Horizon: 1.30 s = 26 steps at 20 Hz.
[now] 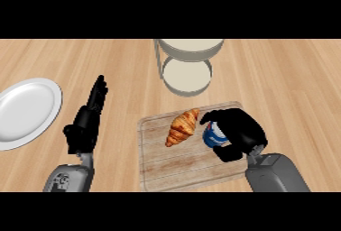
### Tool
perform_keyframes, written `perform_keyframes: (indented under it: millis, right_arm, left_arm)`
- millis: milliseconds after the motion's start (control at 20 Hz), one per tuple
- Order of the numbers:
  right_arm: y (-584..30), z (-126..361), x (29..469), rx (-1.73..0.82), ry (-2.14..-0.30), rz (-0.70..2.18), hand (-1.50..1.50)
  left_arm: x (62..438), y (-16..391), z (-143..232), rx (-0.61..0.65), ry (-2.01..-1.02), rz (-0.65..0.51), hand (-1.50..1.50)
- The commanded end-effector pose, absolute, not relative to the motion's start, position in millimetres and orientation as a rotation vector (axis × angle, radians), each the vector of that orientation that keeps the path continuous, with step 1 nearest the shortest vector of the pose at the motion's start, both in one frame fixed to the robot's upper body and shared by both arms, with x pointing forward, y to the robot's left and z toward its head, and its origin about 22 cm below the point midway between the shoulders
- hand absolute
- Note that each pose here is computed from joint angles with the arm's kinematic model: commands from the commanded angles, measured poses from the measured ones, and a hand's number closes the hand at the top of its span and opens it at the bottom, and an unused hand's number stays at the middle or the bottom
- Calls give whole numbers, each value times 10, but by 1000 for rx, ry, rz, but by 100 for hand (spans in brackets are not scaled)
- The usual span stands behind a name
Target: Pick the can from the cutting board and place it in the tiered basket
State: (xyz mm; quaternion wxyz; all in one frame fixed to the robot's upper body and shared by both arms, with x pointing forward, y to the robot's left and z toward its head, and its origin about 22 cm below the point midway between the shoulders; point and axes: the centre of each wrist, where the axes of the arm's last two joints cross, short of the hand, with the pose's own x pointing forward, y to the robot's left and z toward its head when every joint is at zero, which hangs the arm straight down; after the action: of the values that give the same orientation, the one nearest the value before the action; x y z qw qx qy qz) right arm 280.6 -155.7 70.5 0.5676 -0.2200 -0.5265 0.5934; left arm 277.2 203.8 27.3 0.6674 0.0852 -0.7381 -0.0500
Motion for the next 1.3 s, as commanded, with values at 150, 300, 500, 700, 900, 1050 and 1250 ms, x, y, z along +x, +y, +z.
perform_keyframes:
  millis: [150,300,500,700,900,1050,1250]
  right_arm:
    - [-1659,512,3014,-691,-1357,1463,150]
    - [-798,532,2721,-798,-1195,1643,150]
    - [-346,482,2678,-928,-974,1831,150]
    - [-133,538,2735,-961,-973,1762,150]
    - [30,711,2718,-1031,-1038,1671,150]
    - [-5,953,2586,-1070,-1130,1567,150]
    - [40,1568,2611,-1157,-1206,1466,150]
  left_arm:
    - [2845,2105,332,201,-1675,-115,0]
    - [2720,1913,250,193,-1667,-123,0]
    - [2873,2006,252,179,-1659,-126,0]
    - [2775,1890,255,171,-1667,-120,0]
    - [2713,1917,293,183,-1681,-124,0]
    - [2787,2017,387,190,-1656,-97,0]
    - [2778,1895,322,169,-1649,-113,0]
